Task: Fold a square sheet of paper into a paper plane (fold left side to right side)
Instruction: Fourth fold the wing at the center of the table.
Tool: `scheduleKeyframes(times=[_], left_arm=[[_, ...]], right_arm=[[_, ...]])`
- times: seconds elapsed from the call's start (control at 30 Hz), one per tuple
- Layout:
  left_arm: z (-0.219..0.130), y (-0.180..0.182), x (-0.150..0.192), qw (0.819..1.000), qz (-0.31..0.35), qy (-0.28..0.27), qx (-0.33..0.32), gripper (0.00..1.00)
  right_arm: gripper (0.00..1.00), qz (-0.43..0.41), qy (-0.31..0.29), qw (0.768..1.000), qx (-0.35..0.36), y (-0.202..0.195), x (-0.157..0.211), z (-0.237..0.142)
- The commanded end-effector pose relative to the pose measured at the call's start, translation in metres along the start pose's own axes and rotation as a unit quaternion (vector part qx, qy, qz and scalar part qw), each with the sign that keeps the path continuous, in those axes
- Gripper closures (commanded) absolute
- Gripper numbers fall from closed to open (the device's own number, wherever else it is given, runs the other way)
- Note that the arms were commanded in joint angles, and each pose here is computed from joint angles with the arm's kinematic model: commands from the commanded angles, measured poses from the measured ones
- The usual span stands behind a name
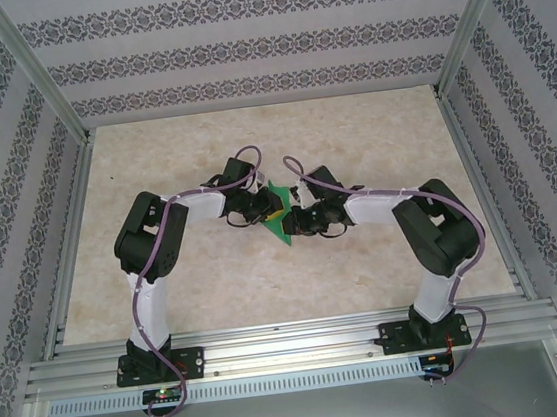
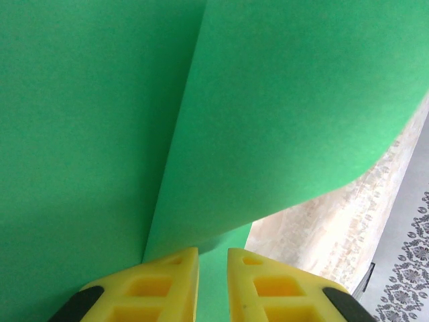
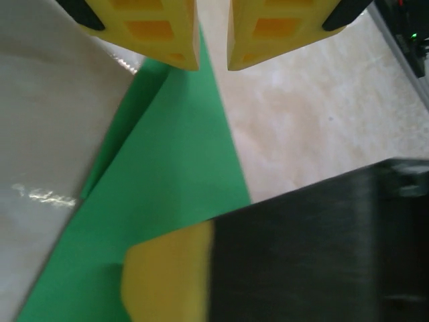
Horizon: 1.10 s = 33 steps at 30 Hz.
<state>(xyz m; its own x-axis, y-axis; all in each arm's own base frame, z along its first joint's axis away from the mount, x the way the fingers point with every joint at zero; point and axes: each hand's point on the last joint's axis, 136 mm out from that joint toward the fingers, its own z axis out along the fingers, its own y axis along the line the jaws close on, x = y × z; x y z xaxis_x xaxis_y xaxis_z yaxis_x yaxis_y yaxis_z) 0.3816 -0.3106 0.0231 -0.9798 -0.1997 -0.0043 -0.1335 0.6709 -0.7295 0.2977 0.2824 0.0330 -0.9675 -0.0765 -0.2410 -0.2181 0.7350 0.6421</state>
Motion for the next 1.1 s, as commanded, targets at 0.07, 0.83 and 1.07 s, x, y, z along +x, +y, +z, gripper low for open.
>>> scheduleKeyframes(times=[0.07, 0.83, 1.07], left_arm=[[0.008, 0.047, 0.011, 0.996, -0.035, 0.003, -0.078, 0.79], [-0.003, 0.021, -0.05, 0.997, -0.016, -0.028, -0.066, 0.74], [-0.005, 0.011, -0.063, 0.998, -0.011, -0.036, -0.055, 0.72]], right_arm=[[0.82, -0.008, 0.02, 0.999, 0.033, -0.015, 0.007, 0.018], [0.84, 0.014, 0.127, 0.98, 0.15, -0.065, 0.064, 0.023], [0.84, 0.013, 0.129, 0.98, 0.151, -0.066, 0.065, 0.024]])
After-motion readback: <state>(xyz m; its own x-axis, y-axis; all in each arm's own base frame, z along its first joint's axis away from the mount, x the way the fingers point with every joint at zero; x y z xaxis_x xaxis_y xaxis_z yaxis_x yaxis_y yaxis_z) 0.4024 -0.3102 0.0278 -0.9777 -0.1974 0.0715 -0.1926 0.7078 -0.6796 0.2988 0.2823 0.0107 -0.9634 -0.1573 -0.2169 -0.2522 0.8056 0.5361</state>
